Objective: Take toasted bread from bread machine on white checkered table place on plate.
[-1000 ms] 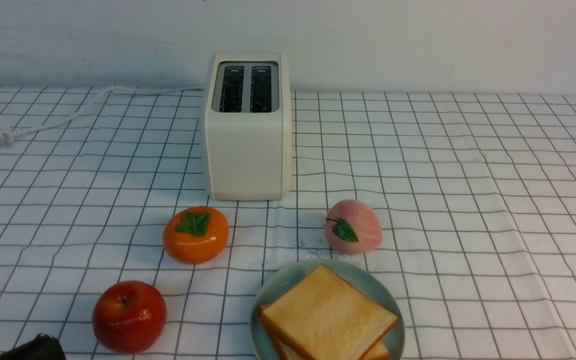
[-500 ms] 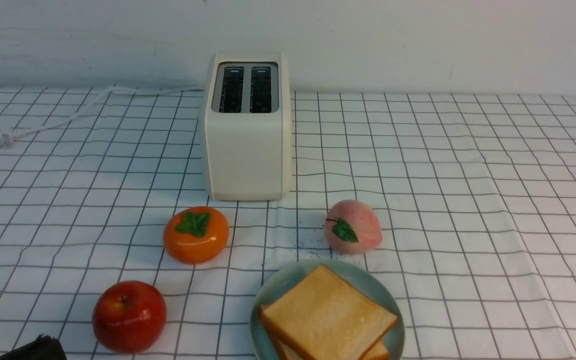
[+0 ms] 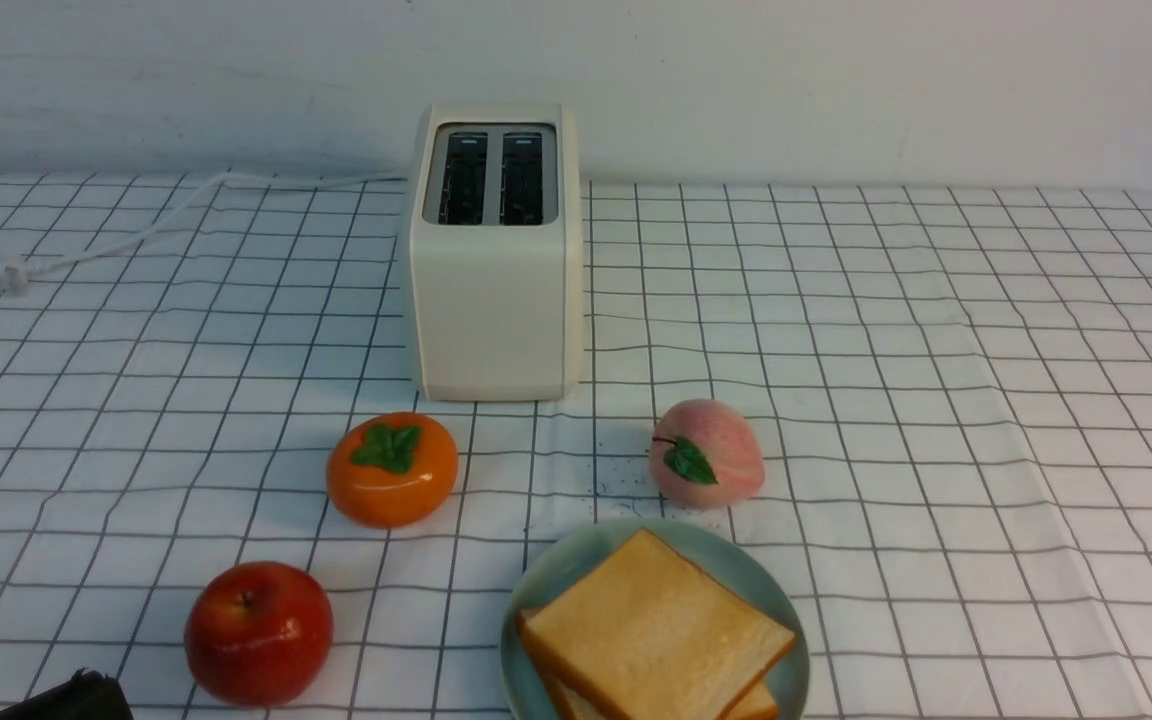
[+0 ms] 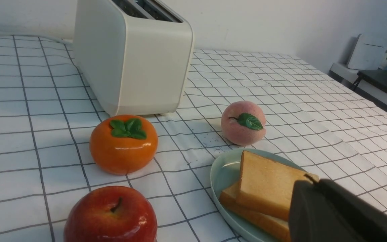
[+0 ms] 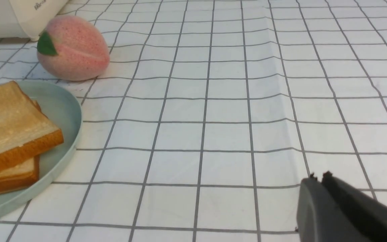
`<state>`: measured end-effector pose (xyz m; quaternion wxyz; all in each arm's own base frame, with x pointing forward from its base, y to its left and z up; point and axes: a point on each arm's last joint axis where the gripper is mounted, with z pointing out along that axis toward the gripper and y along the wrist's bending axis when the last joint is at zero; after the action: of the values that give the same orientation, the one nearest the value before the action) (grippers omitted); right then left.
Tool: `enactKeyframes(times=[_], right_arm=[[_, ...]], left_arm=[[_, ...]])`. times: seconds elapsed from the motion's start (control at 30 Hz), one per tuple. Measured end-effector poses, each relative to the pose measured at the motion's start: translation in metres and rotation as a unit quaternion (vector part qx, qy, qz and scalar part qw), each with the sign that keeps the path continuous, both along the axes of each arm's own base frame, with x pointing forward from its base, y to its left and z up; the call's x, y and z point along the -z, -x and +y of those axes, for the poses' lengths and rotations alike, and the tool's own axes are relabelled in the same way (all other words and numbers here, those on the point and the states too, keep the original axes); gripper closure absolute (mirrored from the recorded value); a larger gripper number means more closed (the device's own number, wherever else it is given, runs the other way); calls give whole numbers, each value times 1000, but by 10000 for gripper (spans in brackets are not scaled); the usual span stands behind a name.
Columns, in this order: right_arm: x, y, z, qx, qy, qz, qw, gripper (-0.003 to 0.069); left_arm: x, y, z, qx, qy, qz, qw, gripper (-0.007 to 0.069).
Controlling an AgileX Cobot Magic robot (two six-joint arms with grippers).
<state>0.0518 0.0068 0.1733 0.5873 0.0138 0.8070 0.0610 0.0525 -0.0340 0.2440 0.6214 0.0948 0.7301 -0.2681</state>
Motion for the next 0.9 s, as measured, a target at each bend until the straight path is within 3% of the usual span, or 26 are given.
enactKeyframes(times=[0.7,0.9], right_arm=[[0,0,0,0,1,0,1000,614],[0,0,0,-1,2,0,1000,606]], left_arm=[[0,0,0,-2,-5,-5,1000,615],[-6,0,8,-53,-16,-51,997,638]])
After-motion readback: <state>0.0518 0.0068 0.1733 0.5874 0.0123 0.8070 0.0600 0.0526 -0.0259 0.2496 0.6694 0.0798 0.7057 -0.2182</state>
